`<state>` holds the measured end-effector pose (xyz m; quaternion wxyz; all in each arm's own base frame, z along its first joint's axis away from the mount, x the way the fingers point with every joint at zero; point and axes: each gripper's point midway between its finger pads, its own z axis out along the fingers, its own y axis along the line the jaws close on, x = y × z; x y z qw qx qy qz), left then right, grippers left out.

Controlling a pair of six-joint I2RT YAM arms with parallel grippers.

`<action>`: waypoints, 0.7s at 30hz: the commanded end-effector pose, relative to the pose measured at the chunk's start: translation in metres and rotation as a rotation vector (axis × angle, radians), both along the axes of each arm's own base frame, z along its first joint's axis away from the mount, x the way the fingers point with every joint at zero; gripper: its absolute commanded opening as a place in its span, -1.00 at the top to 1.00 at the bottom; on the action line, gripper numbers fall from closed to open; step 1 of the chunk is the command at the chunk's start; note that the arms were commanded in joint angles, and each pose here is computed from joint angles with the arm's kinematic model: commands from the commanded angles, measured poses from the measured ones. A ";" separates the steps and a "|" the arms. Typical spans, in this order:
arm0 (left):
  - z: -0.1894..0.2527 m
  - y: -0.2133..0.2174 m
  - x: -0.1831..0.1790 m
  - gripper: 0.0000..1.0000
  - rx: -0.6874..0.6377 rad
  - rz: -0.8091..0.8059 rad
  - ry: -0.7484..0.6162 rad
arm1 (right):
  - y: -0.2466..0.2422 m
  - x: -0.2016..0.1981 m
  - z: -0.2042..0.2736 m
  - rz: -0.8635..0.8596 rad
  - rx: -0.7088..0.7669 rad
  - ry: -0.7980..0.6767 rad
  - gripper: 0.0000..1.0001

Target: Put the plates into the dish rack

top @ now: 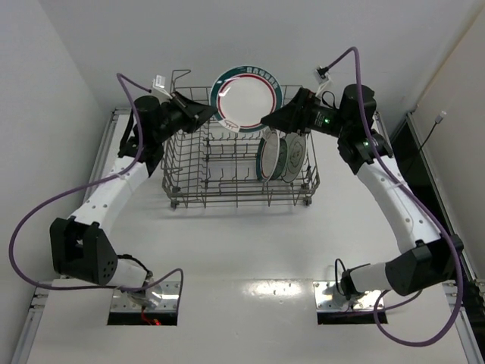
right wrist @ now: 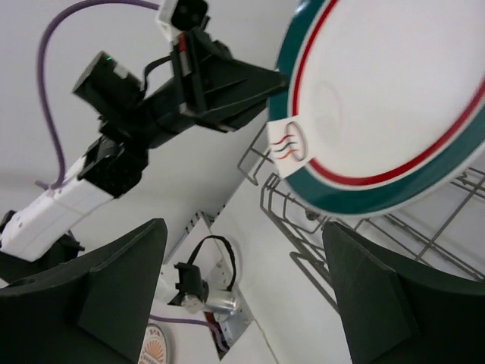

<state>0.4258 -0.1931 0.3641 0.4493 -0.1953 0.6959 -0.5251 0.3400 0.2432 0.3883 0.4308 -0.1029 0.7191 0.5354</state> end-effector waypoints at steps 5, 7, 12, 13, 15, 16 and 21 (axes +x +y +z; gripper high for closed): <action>0.094 -0.003 -0.063 1.00 -0.059 -0.033 -0.257 | -0.013 0.023 -0.018 -0.058 -0.022 0.020 -0.62; 0.092 0.001 -0.066 1.00 -0.026 -0.019 -0.256 | -0.017 0.021 -0.017 -0.067 -0.021 0.016 -0.62; 0.095 0.007 -0.070 1.00 -0.017 0.000 -0.263 | -0.019 0.015 -0.011 -0.067 -0.022 -0.008 -0.62; 0.095 0.004 -0.072 1.00 -0.018 -0.009 -0.263 | -0.022 0.013 -0.010 -0.064 -0.018 -0.018 -0.62; 0.097 -0.007 -0.080 1.00 -0.030 -0.055 -0.267 | -0.020 0.013 -0.006 -0.054 -0.003 -0.039 -0.62; 0.098 -0.012 -0.080 1.00 -0.031 -0.066 -0.267 | -0.020 0.010 -0.003 -0.055 0.016 -0.030 -0.62; 0.094 -0.034 -0.094 1.00 -0.036 -0.138 -0.258 | -0.016 0.015 0.005 -0.038 0.048 -0.036 -0.54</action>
